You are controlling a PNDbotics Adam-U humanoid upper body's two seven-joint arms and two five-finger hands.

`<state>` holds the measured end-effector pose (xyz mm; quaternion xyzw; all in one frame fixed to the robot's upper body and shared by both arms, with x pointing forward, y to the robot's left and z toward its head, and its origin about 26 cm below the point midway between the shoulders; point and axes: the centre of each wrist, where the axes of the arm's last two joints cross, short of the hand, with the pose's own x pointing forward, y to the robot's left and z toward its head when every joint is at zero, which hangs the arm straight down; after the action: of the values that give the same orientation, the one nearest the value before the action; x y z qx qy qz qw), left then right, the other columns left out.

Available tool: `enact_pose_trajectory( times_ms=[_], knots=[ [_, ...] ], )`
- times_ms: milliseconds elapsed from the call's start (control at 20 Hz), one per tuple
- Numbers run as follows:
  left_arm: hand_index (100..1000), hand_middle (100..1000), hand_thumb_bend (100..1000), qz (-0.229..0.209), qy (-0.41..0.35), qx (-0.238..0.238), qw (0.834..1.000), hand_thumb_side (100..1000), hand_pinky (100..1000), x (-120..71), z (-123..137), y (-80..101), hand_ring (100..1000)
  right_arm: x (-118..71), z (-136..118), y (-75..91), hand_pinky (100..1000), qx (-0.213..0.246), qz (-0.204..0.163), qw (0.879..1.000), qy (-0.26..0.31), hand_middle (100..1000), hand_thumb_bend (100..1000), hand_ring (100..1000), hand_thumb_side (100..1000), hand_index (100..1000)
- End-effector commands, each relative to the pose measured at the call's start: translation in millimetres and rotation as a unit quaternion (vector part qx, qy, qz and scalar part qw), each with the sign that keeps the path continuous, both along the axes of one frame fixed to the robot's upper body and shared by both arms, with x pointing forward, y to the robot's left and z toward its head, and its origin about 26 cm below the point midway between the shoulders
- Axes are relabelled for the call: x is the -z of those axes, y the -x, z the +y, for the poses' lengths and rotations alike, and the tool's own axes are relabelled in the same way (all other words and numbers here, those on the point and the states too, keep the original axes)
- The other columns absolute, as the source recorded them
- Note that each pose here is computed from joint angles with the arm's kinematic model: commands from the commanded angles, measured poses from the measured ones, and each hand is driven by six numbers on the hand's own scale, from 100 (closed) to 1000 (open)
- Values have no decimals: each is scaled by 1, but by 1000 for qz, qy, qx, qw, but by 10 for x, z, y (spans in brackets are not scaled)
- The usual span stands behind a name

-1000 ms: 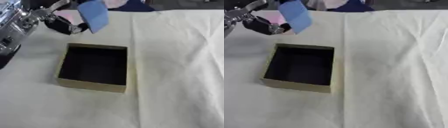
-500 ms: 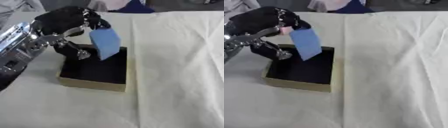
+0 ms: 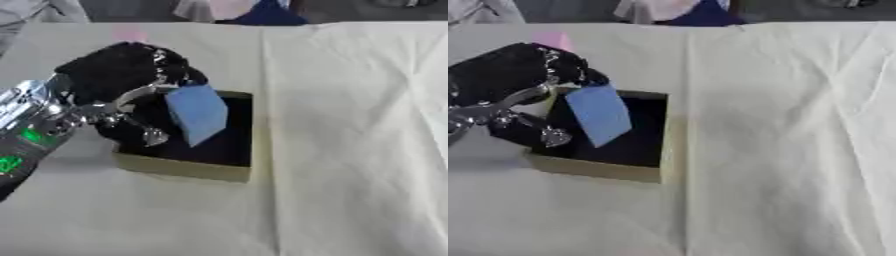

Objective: Pick up objects on the table and place them in the box.

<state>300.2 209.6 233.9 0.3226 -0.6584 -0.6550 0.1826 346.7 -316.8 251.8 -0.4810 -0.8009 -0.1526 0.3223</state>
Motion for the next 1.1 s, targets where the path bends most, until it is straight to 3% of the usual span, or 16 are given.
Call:
enact_pose_trajectory(
  times_ms=[50, 350, 450, 500, 700, 800, 1000, 1100],
  knots=[
    [731, 570, 372, -25, -1, -2, 1000, 119, 593, -75, 17, 21, 610, -111, -26, 26, 785, 5, -16, 1000, 8, 491, 281, 848, 848, 717],
    [757, 595, 373, -23, -4, -19, 1000, 139, 614, -6, 7, 27, 642, -125, -30, 8, 785, 3, -17, 1000, 7, 489, 288, 847, 847, 716],
    [814, 668, 395, -22, -20, -24, 999, 162, 662, 26, -3, 33, 714, -128, -39, 0, 785, 3, -16, 1000, 6, 488, 292, 848, 845, 716],
    [903, 796, 445, -21, -30, -26, 999, 184, 753, 37, -6, 35, 818, -130, -44, -4, 785, 3, -16, 1000, 6, 488, 295, 848, 845, 716],
    [977, 915, 558, -24, -70, -40, 996, 194, 883, 42, -3, 34, 954, -146, -53, -23, 785, 1, -17, 1000, 5, 488, 301, 848, 843, 716],
    [986, 936, 572, -26, -83, -55, 995, 178, 905, 33, -1, 31, 975, -157, -58, -34, 785, 0, -18, 1000, 5, 487, 304, 848, 841, 716],
    [991, 950, 559, -41, -88, -73, 993, 282, 915, 27, -8, 27, 984, -176, -74, -57, 786, 0, -18, 1000, 6, 486, 308, 849, 841, 717],
    [997, 965, 571, -48, -86, -77, 992, 244, 922, 22, -11, 25, 996, -184, -81, -73, 786, 0, -17, 1000, 5, 485, 310, 849, 841, 717]
  ],
)
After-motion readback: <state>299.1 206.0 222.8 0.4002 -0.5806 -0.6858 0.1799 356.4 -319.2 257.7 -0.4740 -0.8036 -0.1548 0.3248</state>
